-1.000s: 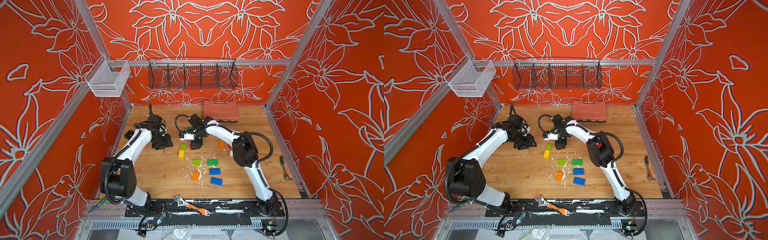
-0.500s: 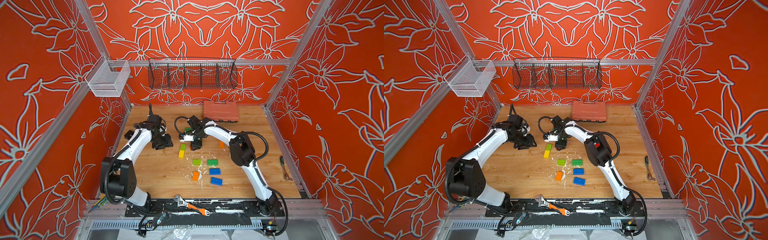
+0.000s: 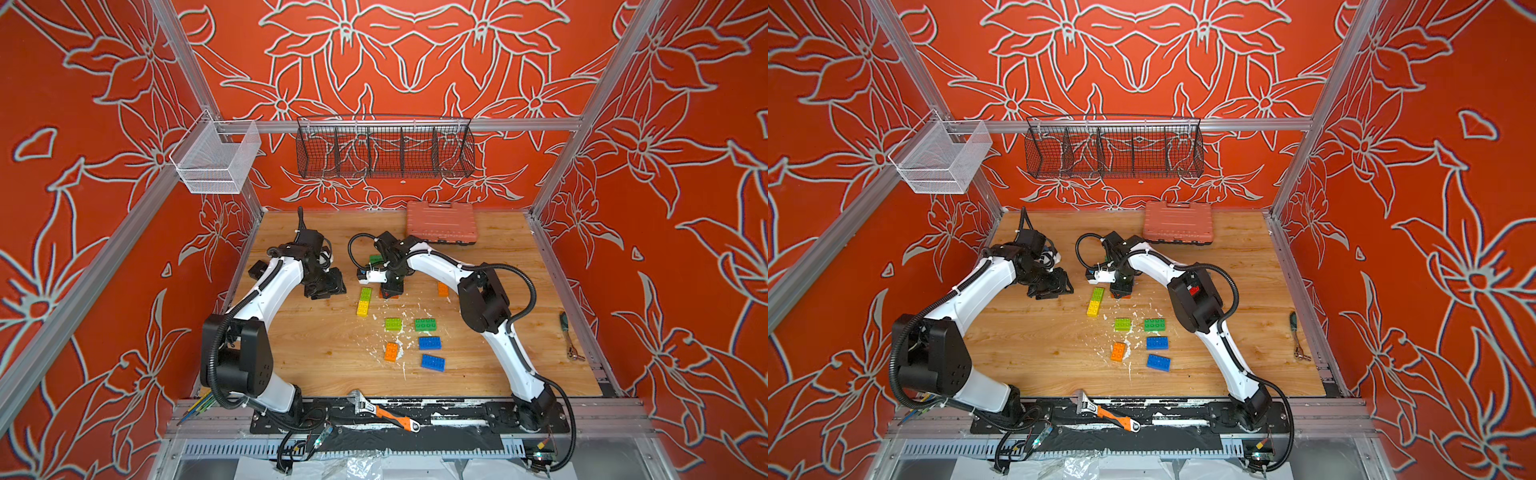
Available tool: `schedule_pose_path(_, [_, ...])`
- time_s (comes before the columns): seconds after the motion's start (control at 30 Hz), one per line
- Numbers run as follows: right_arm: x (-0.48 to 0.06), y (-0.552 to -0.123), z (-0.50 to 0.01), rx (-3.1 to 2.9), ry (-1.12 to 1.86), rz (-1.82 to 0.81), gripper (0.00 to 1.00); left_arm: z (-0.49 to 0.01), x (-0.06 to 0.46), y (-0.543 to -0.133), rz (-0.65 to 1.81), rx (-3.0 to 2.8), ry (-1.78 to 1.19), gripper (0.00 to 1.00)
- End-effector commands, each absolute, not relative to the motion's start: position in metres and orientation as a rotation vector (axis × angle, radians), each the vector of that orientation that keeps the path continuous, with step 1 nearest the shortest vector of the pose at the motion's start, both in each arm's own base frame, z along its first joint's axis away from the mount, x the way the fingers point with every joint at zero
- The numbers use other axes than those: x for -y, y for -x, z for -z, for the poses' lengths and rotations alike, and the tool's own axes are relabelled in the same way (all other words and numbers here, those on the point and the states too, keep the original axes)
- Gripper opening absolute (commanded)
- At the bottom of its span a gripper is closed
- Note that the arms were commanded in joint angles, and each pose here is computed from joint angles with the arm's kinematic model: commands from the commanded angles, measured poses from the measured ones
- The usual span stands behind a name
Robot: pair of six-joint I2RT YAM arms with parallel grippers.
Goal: Assemble a rectangle with lego
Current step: Pick up the lego brick from the center of the board, then assemble the lego brick with the lego brick.
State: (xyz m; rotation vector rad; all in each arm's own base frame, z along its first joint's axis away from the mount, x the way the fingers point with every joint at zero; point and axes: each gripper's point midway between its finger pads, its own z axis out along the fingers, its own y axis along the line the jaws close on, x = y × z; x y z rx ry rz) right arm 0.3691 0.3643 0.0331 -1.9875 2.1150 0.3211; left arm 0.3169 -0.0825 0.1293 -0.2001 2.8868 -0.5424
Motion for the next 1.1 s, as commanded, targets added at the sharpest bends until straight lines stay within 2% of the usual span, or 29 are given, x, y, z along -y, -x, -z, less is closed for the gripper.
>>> schedule_pose_path(0.0, [-0.366,-0.363,-0.030,-2.101,2.023,-0.325,0.25,-0.128,0.082,-0.312,0.558,-2.902,0.206,0.53])
schedule_pose_path(0.23, [-0.366,-0.361,-0.039,-2.077,2.025,-0.315,0.14,-0.127,0.081,-0.309,0.559,-2.905,0.221,0.53])
schedule_pose_path(0.5, [-0.370,-0.356,-0.077,-2.039,1.979,-0.347,0.14,-0.123,0.079,-0.307,0.589,-2.878,0.364,0.53])
schedule_pose_path(0.73, [-0.384,-0.343,-0.108,-2.039,1.908,-0.436,0.14,-0.120,0.043,-0.307,0.594,-2.813,0.636,0.52])
schedule_pose_path(1.07, [-0.413,-0.324,-0.107,-2.102,1.903,-0.450,0.11,-0.139,0.001,-0.293,0.494,-2.714,0.780,0.51])
